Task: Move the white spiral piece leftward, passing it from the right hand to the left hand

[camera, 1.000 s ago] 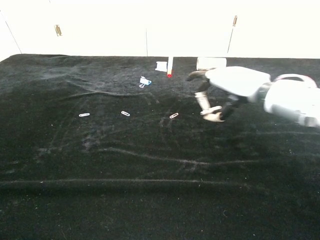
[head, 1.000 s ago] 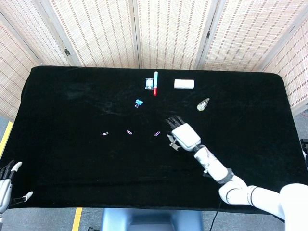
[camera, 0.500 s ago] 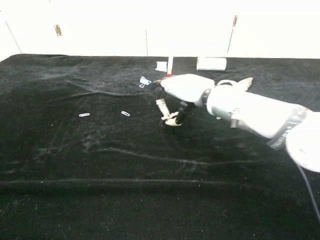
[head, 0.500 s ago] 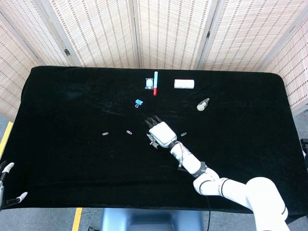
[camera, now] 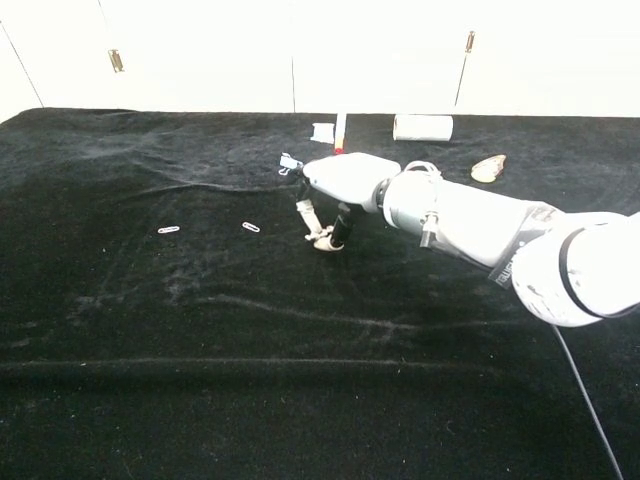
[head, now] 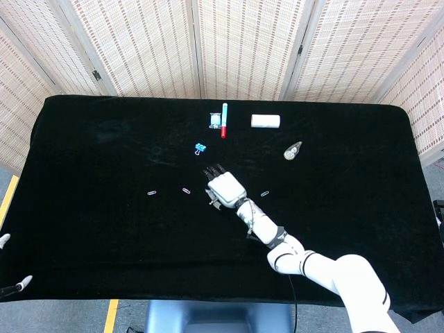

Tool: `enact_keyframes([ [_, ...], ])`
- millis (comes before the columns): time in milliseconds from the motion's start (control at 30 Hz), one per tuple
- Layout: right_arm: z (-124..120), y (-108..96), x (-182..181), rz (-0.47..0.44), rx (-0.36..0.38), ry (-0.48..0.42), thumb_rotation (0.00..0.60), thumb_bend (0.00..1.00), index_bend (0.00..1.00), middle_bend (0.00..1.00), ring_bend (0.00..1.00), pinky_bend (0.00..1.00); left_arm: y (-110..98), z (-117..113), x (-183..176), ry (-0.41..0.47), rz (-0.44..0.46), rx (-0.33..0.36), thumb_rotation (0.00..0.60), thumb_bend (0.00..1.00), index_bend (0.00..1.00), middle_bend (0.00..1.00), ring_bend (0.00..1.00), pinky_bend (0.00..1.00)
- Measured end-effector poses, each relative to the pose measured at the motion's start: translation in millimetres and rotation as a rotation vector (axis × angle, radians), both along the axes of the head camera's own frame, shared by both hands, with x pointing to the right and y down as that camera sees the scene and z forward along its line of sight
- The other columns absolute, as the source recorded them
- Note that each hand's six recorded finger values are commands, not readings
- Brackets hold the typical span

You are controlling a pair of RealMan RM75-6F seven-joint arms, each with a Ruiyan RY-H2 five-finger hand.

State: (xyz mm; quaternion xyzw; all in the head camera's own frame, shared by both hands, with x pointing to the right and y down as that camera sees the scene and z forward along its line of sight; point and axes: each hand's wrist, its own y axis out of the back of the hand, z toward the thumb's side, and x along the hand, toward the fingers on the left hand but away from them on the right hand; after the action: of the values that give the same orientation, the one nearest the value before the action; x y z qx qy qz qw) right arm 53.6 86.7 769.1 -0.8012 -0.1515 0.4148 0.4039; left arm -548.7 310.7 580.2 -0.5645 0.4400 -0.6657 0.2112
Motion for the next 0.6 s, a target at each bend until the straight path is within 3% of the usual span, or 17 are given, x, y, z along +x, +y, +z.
enact_keyframes([
  [333, -34.3, 31.1, -5.1, -0.103, 0.014, -0.097, 0.6, 0.43, 0.8, 0.13, 0.05, 0.0, 0.2, -0.1, 3.4, 0.001, 0.01, 0.002, 0.6, 0.21, 0.0, 0.0, 0.03, 0.0],
  [600, -52.4, 64.5, -18.2, -0.21, 0.051, -0.083, 0.6, 0.43, 0.8, 0.13, 0.05, 0.0, 1.9, -5.4, 3.0, 0.006, 0.007, 0.02, 0.6, 0.21, 0.0, 0.0, 0.03, 0.0],
])
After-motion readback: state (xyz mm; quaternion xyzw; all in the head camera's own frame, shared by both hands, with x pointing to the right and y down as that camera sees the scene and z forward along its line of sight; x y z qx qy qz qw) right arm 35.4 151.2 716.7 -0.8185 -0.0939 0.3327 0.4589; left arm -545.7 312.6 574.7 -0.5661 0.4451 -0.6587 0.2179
